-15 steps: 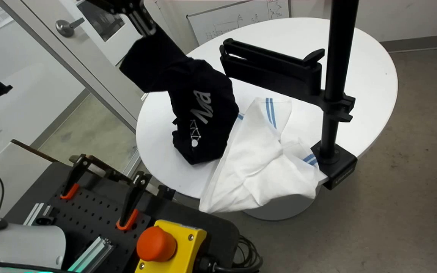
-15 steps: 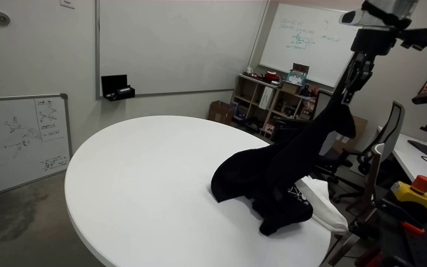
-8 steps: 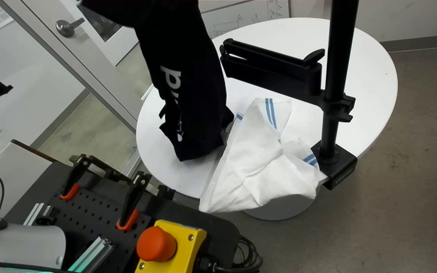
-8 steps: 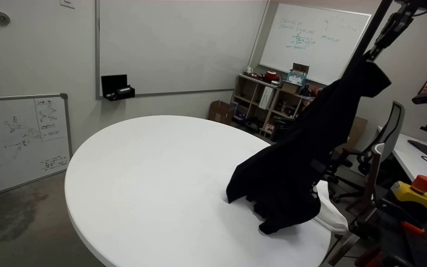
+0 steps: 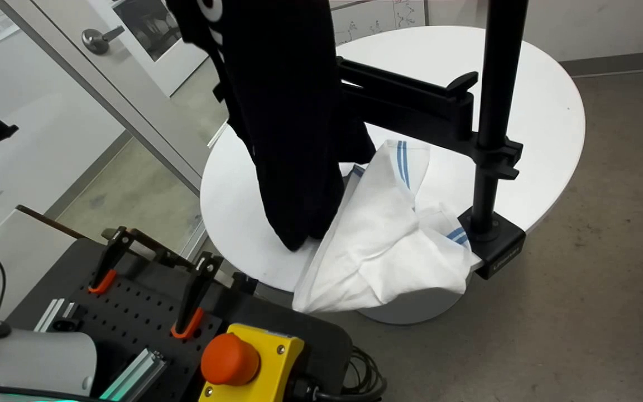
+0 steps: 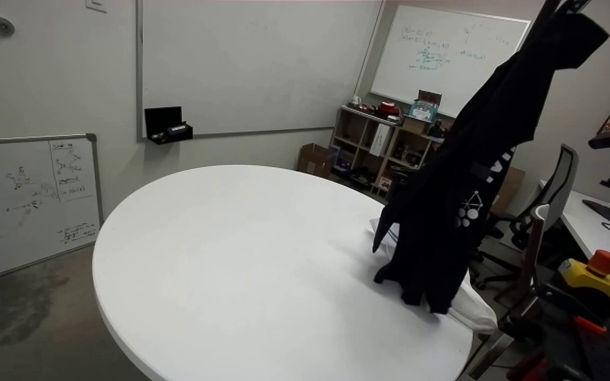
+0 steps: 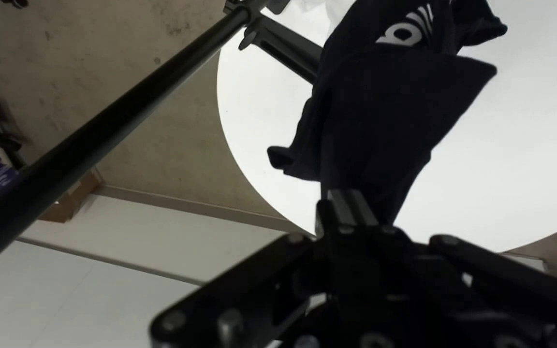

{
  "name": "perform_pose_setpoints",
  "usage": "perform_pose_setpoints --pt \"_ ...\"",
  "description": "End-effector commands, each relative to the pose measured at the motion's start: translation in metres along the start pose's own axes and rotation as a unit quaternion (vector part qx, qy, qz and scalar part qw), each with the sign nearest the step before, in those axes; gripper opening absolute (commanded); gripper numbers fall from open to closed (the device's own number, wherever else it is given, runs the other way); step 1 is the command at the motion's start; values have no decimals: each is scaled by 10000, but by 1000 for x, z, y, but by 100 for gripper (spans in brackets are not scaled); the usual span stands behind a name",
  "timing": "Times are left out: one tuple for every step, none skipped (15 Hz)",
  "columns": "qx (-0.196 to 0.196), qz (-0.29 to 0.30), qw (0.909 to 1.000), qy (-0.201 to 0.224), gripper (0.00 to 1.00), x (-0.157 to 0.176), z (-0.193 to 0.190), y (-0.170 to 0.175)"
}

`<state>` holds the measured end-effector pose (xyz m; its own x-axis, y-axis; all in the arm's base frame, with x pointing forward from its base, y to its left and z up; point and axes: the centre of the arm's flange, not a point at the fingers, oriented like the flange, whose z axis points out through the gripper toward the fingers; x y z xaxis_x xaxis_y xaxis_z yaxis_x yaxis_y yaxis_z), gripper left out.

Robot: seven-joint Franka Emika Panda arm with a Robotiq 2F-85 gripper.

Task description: Hang the black shirt on the black stand

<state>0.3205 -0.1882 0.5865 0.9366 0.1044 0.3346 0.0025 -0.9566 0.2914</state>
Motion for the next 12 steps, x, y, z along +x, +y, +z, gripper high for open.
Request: perform_pose_setpoints --pt "-157 29 9999 49 0 17 -37 23" --pt "-191 63 9998 35 0 21 -41 27" --pt "-223 140 9996 -38 0 29 -42 34" --pt "-235 231 9994 -115 0 37 -41 41" --pt "-229 316 9990 -206 0 46 -37 49" --pt "-225 404 9984 -318 0 56 -31 57" --pt "-220 505 9976 -423 0 66 -25 66" --pt "-197 609 9966 -522 0 74 -19 74" --pt "-182 712 9954 -613 0 83 -14 83" --pt "-172 824 9940 -701 0 91 -10 92" --pt "-163 923 9926 -775 0 98 -8 100" --pt "-182 1026 9909 -847 0 105 -7 108"
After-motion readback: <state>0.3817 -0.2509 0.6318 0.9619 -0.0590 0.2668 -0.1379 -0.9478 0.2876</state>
